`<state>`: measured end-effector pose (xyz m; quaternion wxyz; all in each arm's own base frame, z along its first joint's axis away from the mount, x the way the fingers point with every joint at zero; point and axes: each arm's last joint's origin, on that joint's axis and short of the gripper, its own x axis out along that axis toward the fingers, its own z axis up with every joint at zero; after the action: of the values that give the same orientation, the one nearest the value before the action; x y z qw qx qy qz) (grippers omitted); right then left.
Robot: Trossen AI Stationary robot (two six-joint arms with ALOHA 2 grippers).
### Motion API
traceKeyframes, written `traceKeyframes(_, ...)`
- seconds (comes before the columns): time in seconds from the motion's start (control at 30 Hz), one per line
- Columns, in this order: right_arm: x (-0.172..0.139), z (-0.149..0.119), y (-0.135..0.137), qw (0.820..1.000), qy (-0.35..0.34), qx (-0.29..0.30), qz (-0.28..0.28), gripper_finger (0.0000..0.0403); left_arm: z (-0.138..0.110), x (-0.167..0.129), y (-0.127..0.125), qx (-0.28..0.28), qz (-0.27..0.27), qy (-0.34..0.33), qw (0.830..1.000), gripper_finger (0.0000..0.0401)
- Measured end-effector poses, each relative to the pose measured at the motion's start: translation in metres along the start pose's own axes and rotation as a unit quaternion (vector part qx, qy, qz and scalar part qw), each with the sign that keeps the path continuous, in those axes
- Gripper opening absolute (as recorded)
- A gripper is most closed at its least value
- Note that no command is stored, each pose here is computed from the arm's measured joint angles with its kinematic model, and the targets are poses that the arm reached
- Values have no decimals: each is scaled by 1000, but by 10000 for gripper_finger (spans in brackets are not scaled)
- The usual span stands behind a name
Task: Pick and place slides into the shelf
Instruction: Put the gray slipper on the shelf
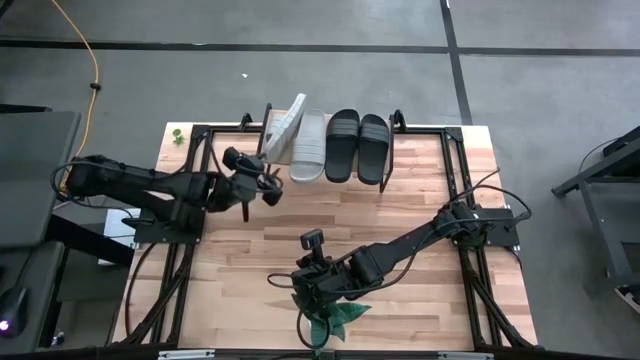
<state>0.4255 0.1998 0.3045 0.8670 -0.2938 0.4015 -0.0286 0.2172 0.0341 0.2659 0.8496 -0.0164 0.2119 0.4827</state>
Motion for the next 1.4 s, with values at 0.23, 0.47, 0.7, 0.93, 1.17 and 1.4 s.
traceKeyframes(0.23, 0, 0, 0, 1000, -1, 0, 2, 0, 2, 8, 6, -9, -15, 16, 1000, 271)
traceKeyframes(0.47, 0, 0, 0, 1000, -1, 0, 3, 0, 4, 8, 5, -15, -19, 9, 1000, 271)
traceKeyframes(0.7, 0, 0, 0, 1000, -1, 1, 4, 0, -4, 8, 9, -3, 17, 31, 999, 271)
traceKeyframes(0.93, 0, 0, 0, 1000, -1, 1, 4, 0, -6, 10, 9, -6, 31, 33, 999, 271)
traceKeyframes(1.17, 0, 0, 1, 1000, -2, 3, 4, 0, -6, 10, 7, -13, 23, 34, 999, 271)
traceKeyframes(1.4, 0, 1, 1, 1000, -4, 3, 17, 0, -6, 10, 7, -11, 19, 37, 999, 271)
